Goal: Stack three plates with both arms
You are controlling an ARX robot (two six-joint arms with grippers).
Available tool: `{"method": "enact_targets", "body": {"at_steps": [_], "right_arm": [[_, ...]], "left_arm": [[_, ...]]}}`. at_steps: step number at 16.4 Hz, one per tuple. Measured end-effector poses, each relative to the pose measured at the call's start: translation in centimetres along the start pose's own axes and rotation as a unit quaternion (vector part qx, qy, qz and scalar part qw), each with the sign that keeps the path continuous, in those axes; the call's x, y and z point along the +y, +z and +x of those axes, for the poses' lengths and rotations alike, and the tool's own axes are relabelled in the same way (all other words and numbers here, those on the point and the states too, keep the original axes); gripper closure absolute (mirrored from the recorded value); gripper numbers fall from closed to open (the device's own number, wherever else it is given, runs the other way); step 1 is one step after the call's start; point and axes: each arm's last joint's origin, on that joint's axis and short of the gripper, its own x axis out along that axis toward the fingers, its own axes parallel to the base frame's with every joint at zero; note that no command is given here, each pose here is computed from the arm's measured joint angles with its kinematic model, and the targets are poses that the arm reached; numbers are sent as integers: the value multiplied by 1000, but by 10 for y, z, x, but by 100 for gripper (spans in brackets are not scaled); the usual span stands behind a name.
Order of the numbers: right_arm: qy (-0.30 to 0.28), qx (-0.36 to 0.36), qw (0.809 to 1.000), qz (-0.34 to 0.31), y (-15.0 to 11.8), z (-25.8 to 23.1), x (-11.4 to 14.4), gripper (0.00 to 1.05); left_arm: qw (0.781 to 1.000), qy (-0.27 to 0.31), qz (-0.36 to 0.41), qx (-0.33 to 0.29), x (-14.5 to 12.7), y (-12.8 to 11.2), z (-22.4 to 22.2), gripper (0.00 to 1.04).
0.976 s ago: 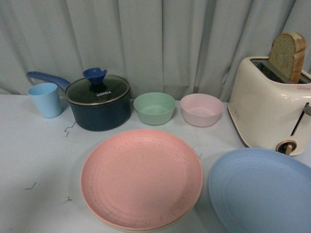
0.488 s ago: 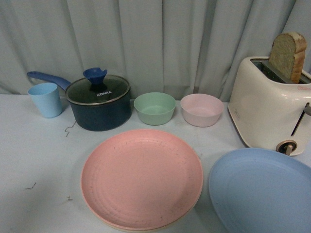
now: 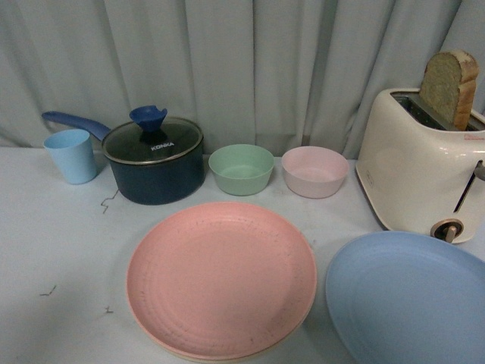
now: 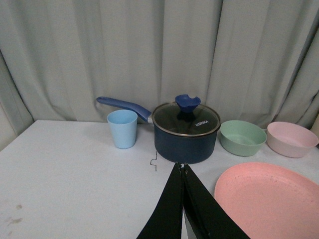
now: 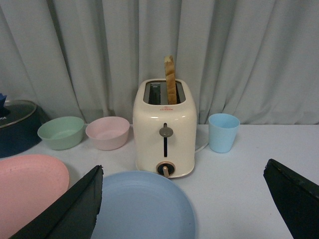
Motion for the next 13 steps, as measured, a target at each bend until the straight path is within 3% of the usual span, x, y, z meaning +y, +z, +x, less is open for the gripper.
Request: {"method": "enact_targets", "body": {"at_steps": [13], "right_arm": [[0,0,1000,0,0,0,0,6]], "left_arm": [[1000,-1,0,9,0,-4,-24,103]]}}
